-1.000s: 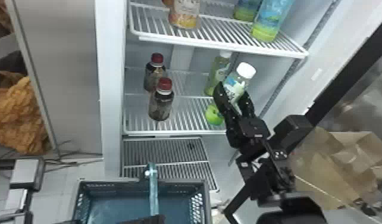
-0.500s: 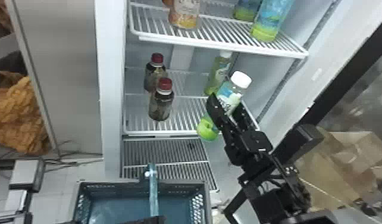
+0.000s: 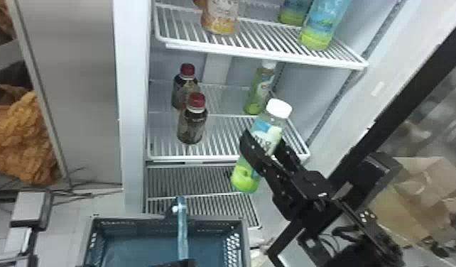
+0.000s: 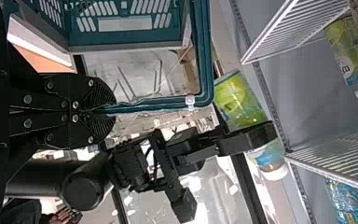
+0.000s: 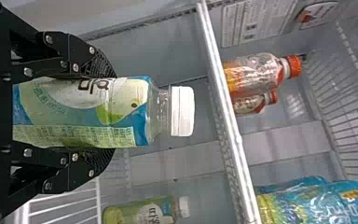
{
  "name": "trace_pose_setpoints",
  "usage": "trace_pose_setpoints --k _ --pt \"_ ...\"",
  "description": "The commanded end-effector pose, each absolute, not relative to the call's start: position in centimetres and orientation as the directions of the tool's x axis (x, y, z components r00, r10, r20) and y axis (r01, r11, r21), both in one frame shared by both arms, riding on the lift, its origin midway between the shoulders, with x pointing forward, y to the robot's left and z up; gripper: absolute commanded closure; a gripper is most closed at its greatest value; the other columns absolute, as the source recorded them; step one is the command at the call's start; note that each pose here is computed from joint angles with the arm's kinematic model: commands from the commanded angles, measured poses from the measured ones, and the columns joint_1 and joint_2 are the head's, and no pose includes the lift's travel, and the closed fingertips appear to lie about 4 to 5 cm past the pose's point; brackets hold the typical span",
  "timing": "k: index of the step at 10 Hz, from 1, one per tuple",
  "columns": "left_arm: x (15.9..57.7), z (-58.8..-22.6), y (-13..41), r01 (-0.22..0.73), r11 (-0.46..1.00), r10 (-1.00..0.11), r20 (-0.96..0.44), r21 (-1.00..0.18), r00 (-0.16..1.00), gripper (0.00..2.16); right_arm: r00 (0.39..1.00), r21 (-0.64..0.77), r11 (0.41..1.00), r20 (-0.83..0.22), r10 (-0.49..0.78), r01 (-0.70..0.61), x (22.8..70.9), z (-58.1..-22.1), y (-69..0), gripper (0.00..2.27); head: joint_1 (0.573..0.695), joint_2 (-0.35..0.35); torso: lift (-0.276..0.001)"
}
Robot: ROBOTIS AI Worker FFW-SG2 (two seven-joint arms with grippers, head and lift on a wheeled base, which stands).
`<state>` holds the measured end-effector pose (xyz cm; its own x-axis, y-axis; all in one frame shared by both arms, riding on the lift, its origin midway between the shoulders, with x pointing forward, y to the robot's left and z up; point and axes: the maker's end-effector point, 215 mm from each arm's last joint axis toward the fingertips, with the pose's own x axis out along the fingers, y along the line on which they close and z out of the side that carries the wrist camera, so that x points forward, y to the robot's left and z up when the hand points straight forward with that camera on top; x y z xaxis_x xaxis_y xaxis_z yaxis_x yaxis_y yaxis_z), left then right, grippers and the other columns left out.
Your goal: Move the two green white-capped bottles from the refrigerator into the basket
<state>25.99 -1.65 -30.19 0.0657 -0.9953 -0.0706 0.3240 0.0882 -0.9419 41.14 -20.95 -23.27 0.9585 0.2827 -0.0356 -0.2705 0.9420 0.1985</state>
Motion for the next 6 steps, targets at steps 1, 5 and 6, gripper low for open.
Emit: trace_pose_setpoints --k 1,5,6 --pt "25.9 -30.4 -1.6 0.323 0.094 -0.995 -0.078 -0.942 0.063 1.16 0.947 0.198 0.943 -0.128 0.295 -0.267 39.5 -24.4 -20.8 0.70 0.695 -0.350 -0.263" --pt "25.9 -30.4 -1.5 0.326 0.099 -0.994 -0.083 -0.940 0.064 1.16 0.878 0.218 0.934 -0.335 0.342 -0.281 35.6 -27.4 -19.6 0.70 0.695 -0.350 -0.263" --pt "25.9 -30.5 -1.5 0.324 0.101 -0.994 -0.084 -0.941 0.067 1.16 0.869 0.233 0.928 -0.341 0.358 -0.291 35.2 -27.5 -19.1 0.70 0.695 -0.350 -0.263"
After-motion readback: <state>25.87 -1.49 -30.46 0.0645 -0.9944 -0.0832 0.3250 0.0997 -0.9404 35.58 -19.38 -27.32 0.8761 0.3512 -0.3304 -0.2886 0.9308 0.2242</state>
